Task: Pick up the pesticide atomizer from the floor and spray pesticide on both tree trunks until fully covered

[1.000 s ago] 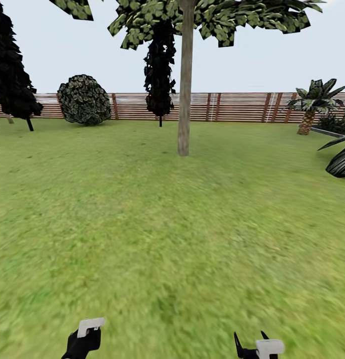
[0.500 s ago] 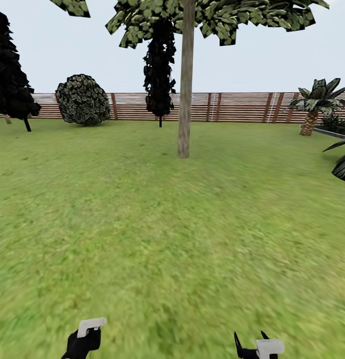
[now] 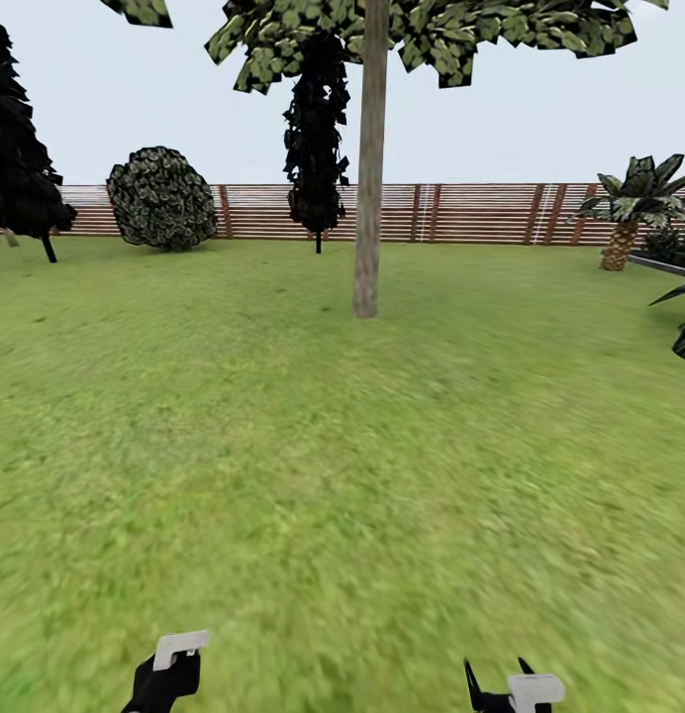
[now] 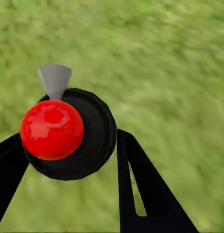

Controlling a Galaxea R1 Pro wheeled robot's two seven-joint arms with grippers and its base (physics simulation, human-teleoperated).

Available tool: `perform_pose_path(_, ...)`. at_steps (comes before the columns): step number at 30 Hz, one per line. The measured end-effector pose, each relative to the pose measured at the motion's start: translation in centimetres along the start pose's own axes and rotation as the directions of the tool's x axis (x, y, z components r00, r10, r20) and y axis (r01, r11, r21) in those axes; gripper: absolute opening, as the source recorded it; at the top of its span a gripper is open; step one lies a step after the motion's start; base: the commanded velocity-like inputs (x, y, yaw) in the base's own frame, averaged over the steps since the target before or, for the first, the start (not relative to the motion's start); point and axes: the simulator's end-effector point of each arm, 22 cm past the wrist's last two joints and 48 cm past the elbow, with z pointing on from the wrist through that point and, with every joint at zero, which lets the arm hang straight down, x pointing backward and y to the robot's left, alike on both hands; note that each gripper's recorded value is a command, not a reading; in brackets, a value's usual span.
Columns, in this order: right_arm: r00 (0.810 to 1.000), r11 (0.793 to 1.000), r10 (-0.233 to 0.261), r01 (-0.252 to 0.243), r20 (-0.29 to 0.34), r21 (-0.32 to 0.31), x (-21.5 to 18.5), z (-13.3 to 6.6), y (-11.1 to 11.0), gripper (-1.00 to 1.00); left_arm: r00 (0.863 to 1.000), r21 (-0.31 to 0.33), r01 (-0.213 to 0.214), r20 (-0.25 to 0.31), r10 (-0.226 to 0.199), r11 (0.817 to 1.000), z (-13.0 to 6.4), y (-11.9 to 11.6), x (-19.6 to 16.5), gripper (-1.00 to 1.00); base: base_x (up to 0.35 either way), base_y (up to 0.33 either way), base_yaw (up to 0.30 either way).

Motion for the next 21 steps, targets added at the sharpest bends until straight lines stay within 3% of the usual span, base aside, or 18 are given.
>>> perform_pose_path(21, 1.0, 1.0, 0.0, 0.0, 0.0, 0.0, -0.02, 0.02, 0.0, 1.0, 1.0, 0.0, 0.0, 0.0, 0.0, 1.0, 0.0, 0.0, 0.0, -1.0, 0.339, 0.0, 0.0)
